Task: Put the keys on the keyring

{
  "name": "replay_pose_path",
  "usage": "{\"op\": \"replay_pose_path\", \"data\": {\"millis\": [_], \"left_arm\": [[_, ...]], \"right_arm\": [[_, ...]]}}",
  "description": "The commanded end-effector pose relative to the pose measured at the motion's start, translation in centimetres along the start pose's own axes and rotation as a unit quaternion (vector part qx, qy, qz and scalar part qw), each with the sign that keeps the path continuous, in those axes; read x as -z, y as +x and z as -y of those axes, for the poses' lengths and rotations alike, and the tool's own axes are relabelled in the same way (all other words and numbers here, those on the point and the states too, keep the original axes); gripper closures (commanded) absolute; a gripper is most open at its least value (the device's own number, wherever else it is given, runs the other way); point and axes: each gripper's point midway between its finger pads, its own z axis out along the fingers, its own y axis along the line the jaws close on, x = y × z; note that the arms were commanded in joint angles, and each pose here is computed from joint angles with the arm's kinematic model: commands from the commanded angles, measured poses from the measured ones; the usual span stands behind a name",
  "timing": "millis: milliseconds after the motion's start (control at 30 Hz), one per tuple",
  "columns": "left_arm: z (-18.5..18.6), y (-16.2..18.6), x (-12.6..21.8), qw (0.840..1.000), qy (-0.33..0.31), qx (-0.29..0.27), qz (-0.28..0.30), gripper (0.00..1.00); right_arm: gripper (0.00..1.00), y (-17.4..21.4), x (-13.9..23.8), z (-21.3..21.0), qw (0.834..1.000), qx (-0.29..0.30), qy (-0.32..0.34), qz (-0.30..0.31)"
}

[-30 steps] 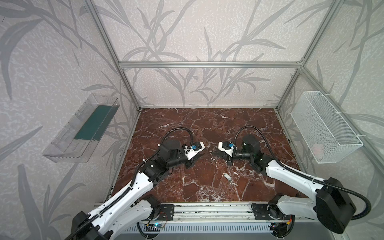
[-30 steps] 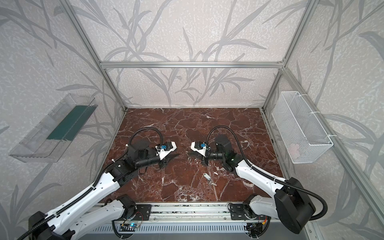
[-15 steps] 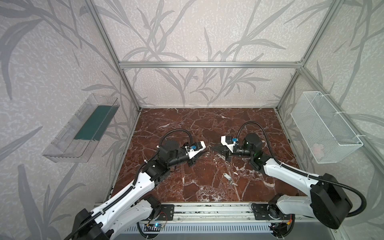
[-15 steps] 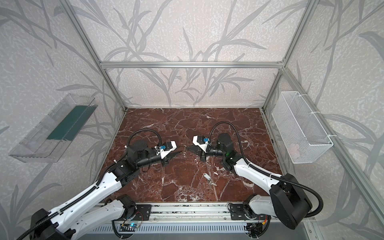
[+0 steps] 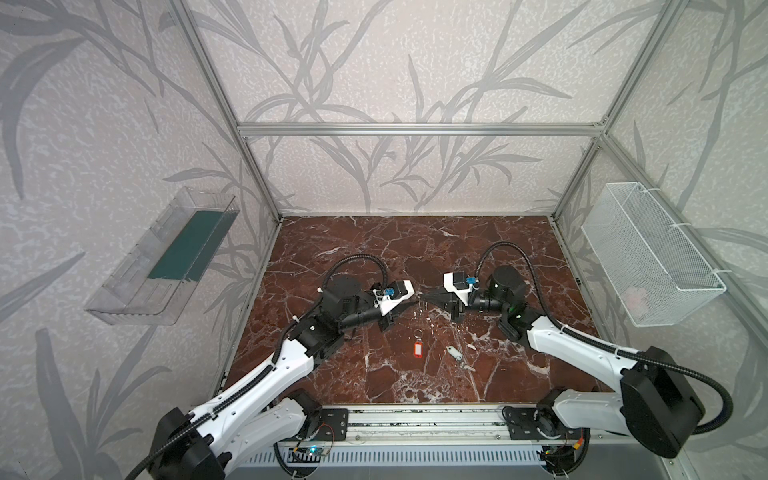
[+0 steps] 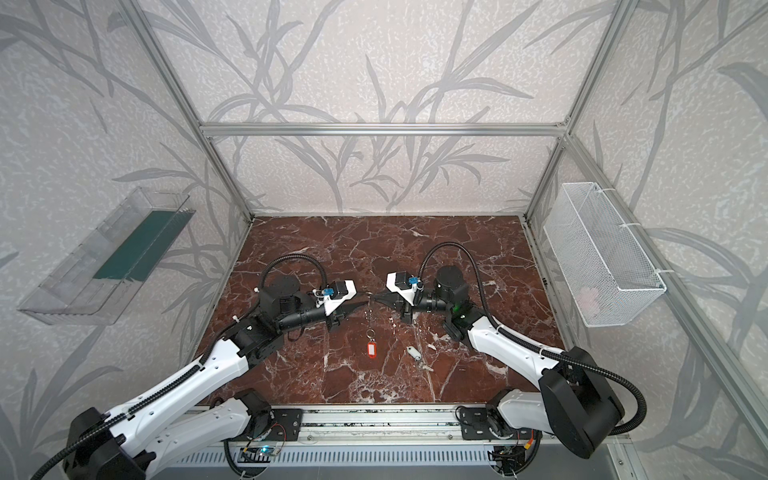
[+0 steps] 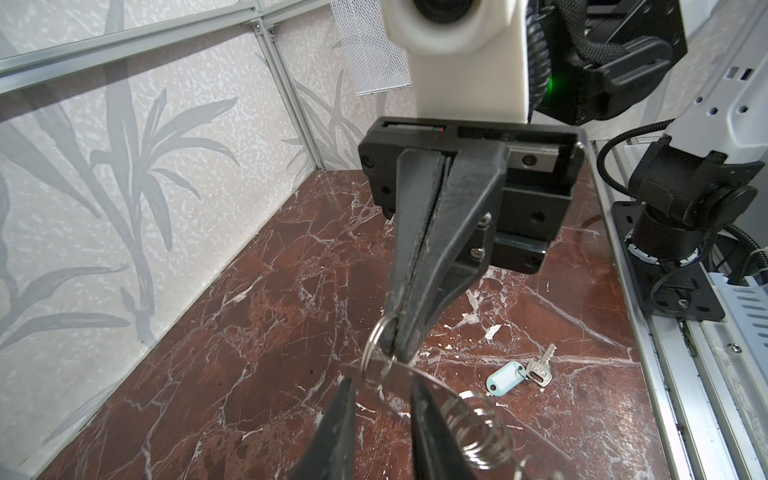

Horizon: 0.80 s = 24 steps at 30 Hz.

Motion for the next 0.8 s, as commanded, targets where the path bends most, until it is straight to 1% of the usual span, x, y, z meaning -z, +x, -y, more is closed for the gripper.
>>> {"op": "replay_pose_path", "data": {"millis": [0,200,433,533,567,600,633,700,767], "left_arm": [[0.0,-2.2,0.2,0.999,0.016,-0.006,0.029,0.76],[0.3,-2.0,-0.1,0.999,0.032,-0.003,0.024,0.85],[0.5,-2.2,-0.2,0.999,0.038,-0.003,0.028,0.99],[0.5,-2.4,0.0,0.999,0.041,-0.005,0.029,1.00],[0.7,-2.4,0.1,0.999,0.045,-0.005,0.021,1.00],[0.8,-2.2,0.2,0.999,0.049,-0.006,0.009,1.00],[0.7,-1.9,0.3,0.999,0.050,-0.006,-0.009,1.00],[0.6,-1.3,0.5,0.998,0.049,-0.012,-0.045,1.00],[0.2,-0.8,0.8,0.996,0.045,-0.015,-0.079,1.00]], "right_arm": [[1.00,-0.7,0.2,-0.4,1.000,0.021,-0.010,0.011],[1.00,-1.1,0.3,-0.7,0.999,0.025,-0.019,0.014],[1.00,-1.1,0.3,-0.6,1.000,0.023,-0.017,0.014],[0.99,-0.8,0.3,-0.2,1.000,0.006,-0.004,0.006],[0.96,-0.7,0.4,-0.3,1.000,0.001,-0.002,0.000],[0.89,-0.6,0.5,-0.1,1.000,0.001,0.006,-0.009],[0.79,-0.2,0.8,0.3,0.999,0.002,0.023,-0.023],[0.67,0.2,1.6,1.0,0.997,0.014,0.062,-0.052],[0.58,0.8,2.6,1.9,0.990,0.025,0.106,-0.085]]}}
